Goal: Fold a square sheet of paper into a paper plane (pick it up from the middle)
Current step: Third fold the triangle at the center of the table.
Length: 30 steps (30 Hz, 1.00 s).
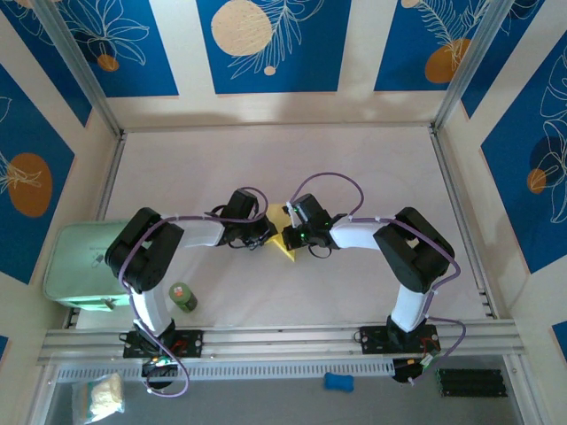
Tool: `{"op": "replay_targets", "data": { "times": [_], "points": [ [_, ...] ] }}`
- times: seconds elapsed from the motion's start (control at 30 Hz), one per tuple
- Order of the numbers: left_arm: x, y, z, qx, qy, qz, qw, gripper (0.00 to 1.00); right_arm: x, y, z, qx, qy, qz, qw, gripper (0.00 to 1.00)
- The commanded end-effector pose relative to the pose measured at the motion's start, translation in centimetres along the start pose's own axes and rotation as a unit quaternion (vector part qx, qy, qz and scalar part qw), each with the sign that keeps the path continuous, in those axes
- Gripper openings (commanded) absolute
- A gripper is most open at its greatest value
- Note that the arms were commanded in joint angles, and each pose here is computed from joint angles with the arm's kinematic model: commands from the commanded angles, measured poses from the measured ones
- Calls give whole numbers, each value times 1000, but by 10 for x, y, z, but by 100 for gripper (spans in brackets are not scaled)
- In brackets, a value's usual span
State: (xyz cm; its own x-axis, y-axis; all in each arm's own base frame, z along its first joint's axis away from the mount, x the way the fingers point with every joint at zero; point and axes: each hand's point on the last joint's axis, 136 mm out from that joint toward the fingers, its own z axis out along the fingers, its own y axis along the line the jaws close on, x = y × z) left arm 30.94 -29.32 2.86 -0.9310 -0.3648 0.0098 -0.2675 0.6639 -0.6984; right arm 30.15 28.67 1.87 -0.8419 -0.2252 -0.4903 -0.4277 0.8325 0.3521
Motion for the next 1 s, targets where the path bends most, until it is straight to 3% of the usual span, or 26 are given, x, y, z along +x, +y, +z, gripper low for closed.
{"op": "replay_targets", "data": {
  "times": [0.0,0.63,0.77,0.97],
  "points": [
    [5,15,6,-20,3,0,1000,11,24,-15,10,21,45,17,999,0],
    [6,25,9,-36,6,-6,999,11,20,-11,5,14,43,25,999,0],
    [9,33,10,-50,10,-12,999,11,6,-4,-7,-1,30,45,999,9],
    [11,43,12,-66,15,-23,997,11,-22,8,-40,-43,-9,88,995,31]
  ]
}}
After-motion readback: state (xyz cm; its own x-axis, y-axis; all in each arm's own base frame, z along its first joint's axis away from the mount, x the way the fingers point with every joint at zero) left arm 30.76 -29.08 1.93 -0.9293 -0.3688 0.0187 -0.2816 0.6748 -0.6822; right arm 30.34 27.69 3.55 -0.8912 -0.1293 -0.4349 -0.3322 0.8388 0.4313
